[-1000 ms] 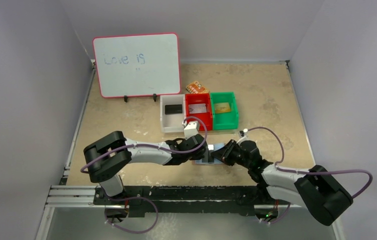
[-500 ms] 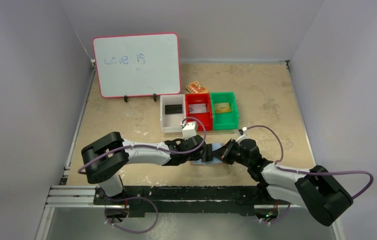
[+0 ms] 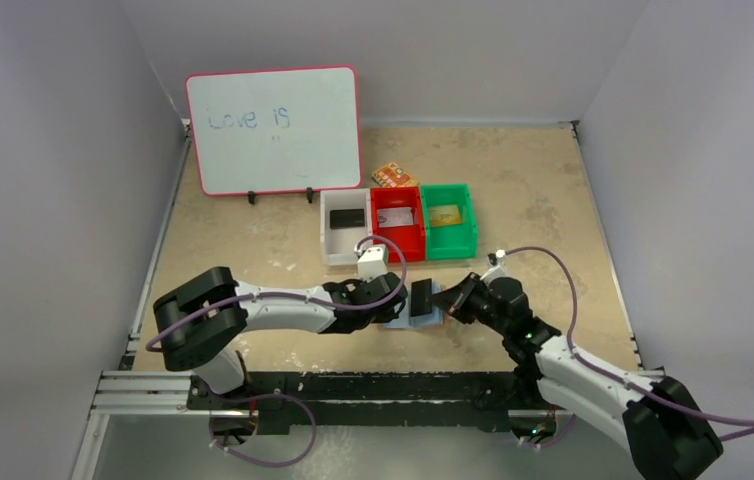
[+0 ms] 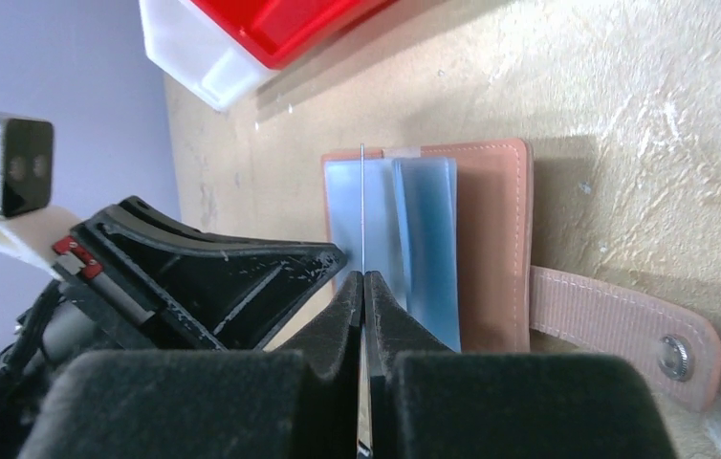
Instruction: Take the credit cards out of the card holder
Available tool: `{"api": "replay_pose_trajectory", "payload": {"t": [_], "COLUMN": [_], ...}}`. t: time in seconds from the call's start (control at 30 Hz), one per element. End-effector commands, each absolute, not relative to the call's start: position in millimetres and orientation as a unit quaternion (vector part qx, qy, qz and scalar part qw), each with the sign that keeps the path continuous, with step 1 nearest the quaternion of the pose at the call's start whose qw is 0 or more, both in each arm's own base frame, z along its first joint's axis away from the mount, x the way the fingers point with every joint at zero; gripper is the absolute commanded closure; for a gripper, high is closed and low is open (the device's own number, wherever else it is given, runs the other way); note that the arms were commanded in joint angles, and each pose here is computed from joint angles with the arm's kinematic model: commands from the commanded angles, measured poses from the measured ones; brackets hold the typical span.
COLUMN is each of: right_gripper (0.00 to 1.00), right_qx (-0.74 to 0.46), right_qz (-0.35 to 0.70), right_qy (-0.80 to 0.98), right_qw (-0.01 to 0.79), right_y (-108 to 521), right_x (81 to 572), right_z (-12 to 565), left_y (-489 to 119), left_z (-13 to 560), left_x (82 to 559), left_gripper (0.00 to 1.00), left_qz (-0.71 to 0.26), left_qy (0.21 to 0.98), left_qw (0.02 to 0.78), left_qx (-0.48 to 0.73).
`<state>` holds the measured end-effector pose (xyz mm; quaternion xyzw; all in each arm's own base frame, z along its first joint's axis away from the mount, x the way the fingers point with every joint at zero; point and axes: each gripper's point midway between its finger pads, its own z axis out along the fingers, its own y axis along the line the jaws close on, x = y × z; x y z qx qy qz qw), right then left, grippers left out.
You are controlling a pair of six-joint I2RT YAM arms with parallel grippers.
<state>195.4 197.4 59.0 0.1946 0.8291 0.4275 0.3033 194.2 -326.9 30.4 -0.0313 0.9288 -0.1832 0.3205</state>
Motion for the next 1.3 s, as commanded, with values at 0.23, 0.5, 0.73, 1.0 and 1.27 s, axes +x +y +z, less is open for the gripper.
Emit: {"api": "replay_pose_trajectory", "payload": {"t": [0.23,0.5,0.73,1.0,1.27], "right_gripper": [1.00,1.00,1.00,1.00,1.00], "right_qx": [0.147,0.062,-0.022,-0.122,-0.242], "right_qz": [0.448,0.463,0.484,0.493,0.399], "right_qy": [0.780,0.763,0.724,0.676,0.615], "right_qw": [0.411,0.448,0.491,0.535,0.636], "right_y": [190.1,199.7,214.5,231.5,243.9], "right_x": [210.4,207.3,208.6,209.3,225.9], "right_z": [118.4,142.6,166.8,202.7,244.5], "left_y": [-307.6,-271.1,-204.7,-120.7,-69.6], "left_z": [69.0,105.1,133.5,180.9,191.5], "left_x": [198.0,217.7,233.2,236.3,254.4], "left_gripper": [0.87,0.65,0.62,0.35,0.31], "left_qz": [-0.188,-0.152,-0.082,0.010,0.113], "left_qy": [0.914,0.896,0.880,0.846,0.854], "left_qw": [0.355,0.410,0.451,0.509,0.479], "left_qx": [-0.047,-0.077,-0.122,-0.162,-0.168]}}
